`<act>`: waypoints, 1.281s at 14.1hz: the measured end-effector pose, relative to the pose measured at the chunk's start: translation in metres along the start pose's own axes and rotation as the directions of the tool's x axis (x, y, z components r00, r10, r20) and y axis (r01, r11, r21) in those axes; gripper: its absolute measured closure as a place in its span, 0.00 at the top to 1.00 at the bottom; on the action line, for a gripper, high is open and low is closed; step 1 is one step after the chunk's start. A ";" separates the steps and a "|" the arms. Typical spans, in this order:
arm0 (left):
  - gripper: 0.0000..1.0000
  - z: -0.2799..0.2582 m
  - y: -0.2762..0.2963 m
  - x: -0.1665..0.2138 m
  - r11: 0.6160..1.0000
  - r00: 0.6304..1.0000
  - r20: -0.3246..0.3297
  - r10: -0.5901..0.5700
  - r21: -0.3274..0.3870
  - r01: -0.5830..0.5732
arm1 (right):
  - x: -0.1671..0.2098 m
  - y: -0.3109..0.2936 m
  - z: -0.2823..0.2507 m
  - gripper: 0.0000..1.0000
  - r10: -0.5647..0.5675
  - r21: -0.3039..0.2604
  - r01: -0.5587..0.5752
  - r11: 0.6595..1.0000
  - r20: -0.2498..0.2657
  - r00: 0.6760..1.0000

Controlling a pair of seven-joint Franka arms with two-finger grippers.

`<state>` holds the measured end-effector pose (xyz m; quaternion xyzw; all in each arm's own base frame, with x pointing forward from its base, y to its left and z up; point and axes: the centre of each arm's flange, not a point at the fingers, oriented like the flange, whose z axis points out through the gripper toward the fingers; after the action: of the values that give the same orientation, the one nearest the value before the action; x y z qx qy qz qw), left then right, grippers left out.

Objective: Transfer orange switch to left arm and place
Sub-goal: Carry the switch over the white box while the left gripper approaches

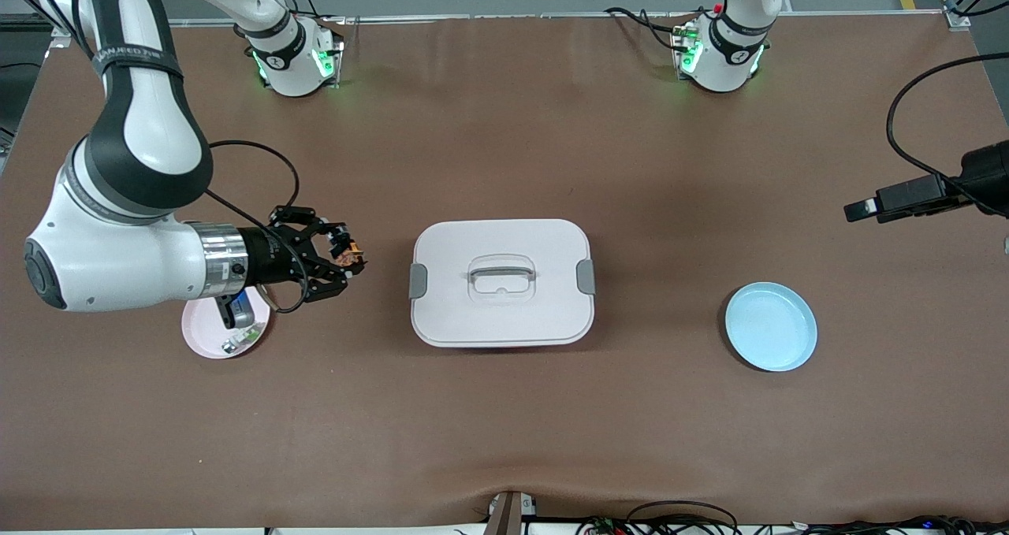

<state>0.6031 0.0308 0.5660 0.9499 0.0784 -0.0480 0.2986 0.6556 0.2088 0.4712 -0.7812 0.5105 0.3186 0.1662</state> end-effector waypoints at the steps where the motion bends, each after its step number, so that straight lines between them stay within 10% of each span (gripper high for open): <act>1: 1.00 0.005 0.002 0.003 1.000 1.000 0.007 0.014 -0.007 -0.014 | -0.009 -0.003 0.001 0.73 0.024 0.011 -0.024 1.000 0.006 1.000; 11: 1.00 0.041 0.098 0.001 0.989 0.986 -0.076 0.145 -0.023 -0.147 | -0.107 -0.025 0.024 0.73 0.238 0.098 -0.244 0.965 0.075 0.968; 18: 1.00 0.089 0.213 -0.042 0.997 0.997 -0.080 -0.019 -0.072 0.013 | -0.159 -0.036 0.043 0.73 0.276 0.191 -0.292 0.937 0.105 0.955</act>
<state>0.5957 -0.1981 0.6182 0.9391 0.0996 -0.0091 0.3287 0.6295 0.3595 0.5430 -0.6653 0.6412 0.3146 0.2172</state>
